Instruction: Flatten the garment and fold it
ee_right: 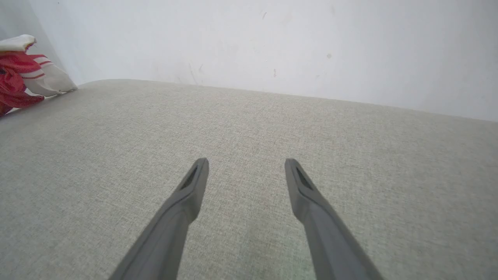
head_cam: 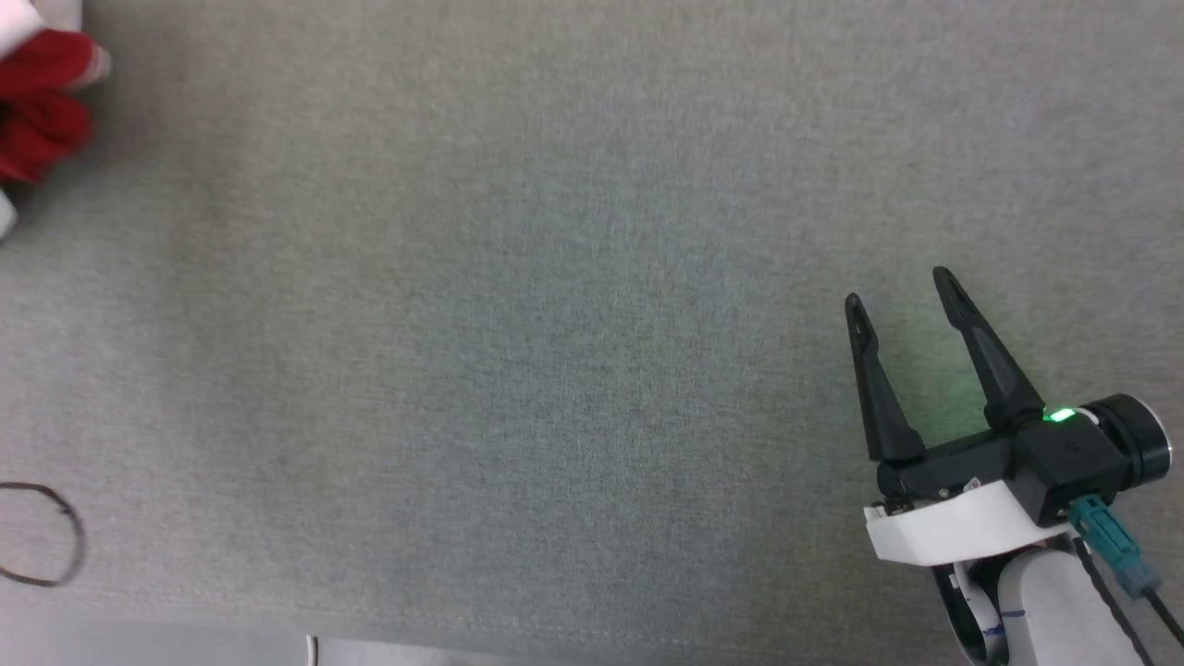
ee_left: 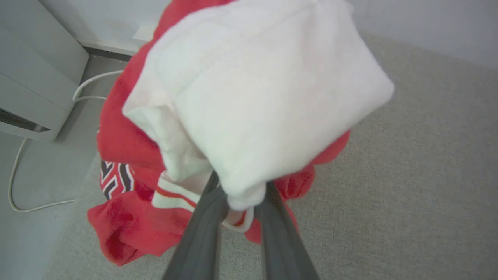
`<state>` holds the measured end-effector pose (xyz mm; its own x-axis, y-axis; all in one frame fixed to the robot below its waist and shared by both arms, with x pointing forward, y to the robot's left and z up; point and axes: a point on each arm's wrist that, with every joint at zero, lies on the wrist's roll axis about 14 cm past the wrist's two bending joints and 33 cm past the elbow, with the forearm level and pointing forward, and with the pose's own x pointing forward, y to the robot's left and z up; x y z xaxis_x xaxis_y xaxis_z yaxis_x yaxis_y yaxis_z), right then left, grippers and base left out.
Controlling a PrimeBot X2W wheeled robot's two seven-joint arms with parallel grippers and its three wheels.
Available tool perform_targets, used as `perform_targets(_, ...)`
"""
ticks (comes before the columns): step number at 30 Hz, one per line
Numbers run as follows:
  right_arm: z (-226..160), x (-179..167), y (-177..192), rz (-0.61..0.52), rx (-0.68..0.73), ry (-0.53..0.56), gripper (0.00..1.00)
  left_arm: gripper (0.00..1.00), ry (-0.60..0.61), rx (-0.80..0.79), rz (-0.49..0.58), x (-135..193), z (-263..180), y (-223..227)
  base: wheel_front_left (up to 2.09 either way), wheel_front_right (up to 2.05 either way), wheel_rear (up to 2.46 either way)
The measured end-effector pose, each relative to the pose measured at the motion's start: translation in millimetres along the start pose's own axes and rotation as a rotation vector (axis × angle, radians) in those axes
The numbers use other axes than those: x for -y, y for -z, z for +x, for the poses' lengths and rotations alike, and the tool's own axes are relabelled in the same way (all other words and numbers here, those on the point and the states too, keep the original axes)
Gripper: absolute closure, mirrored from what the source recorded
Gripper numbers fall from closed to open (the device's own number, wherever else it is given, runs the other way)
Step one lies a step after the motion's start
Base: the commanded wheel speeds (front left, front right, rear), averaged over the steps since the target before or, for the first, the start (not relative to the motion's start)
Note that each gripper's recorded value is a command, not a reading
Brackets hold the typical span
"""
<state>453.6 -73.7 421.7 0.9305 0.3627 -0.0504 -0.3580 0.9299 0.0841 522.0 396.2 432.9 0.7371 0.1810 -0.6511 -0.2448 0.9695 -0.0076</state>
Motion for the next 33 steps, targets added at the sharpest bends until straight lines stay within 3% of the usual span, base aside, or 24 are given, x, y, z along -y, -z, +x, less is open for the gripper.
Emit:
perform_targets(7,-17.5,10.5,-31.7,-0.023,0.055,0.047,0.00,1.00,-0.008,0.531,0.079,-2.9,-64.0,-106.4,0.00,0.00,0.00)
perform_targets(15,-51.4,25.9,-71.4,-0.066,0.131,0.123,0.00,1.00,0.197,0.879,0.145,75.1,-149.0,-170.8,0.00,0.00,0.00)
perform_targets(20,-77.7,36.3,-87.7,-0.073,0.165,0.178,0.00,1.00,0.381,0.910,0.185,141.8,-182.5,-160.3,0.00,0.00,0.00)
perform_targets(33,-144.9,73.4,-104.0,-0.081,0.207,0.362,0.00,1.00,0.845,0.709,0.190,337.2,-212.3,-59.1,0.00,0.00,0.00)
